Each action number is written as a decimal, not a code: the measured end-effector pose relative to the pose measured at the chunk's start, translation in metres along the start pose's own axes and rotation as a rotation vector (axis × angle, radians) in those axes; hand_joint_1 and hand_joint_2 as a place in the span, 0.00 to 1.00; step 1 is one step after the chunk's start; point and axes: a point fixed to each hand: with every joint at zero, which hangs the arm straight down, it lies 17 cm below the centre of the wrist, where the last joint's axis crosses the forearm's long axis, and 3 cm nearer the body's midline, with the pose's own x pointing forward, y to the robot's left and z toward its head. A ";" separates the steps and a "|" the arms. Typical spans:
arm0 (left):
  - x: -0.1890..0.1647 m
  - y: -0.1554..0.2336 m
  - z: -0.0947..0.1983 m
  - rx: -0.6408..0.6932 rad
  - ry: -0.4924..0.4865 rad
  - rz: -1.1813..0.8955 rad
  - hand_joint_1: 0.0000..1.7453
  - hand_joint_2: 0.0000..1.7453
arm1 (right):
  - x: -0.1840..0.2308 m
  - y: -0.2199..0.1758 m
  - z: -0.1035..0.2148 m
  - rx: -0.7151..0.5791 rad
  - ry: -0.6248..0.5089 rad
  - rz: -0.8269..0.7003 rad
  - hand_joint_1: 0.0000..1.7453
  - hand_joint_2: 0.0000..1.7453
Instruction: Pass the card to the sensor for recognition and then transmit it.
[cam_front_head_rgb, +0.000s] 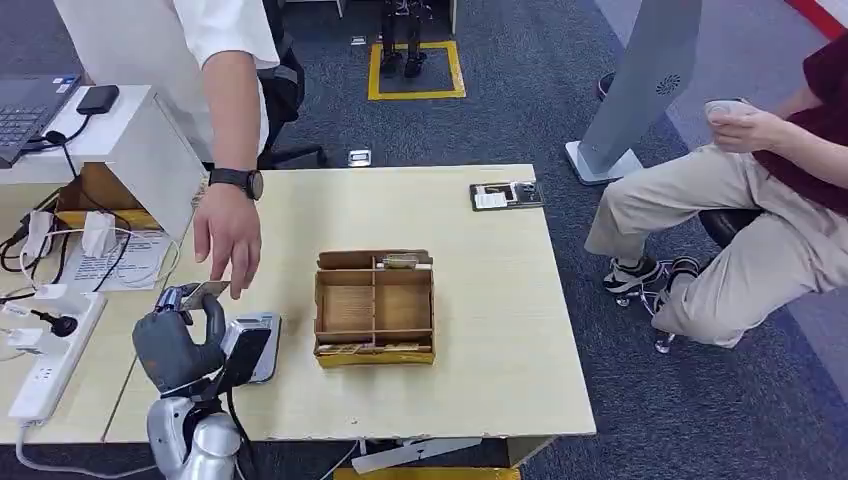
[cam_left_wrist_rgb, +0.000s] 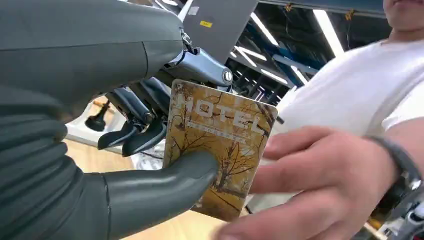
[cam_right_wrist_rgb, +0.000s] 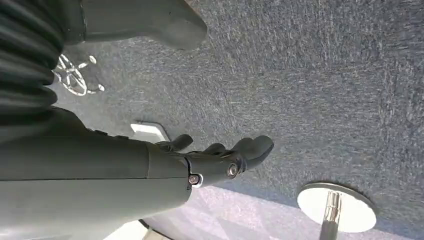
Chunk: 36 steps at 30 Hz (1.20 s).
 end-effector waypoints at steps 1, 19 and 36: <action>0.000 0.001 -0.004 0.012 0.009 0.015 1.00 1.00 | 0.001 0.000 0.000 -0.001 -0.001 -0.001 0.00 1.00; 0.004 0.006 -0.053 0.155 0.144 0.308 0.00 1.00 | 0.008 0.000 -0.001 0.000 -0.016 0.008 0.00 1.00; 0.008 0.010 -0.054 0.181 0.131 0.347 0.00 1.00 | 0.011 0.006 0.005 0.004 -0.008 -0.012 0.00 1.00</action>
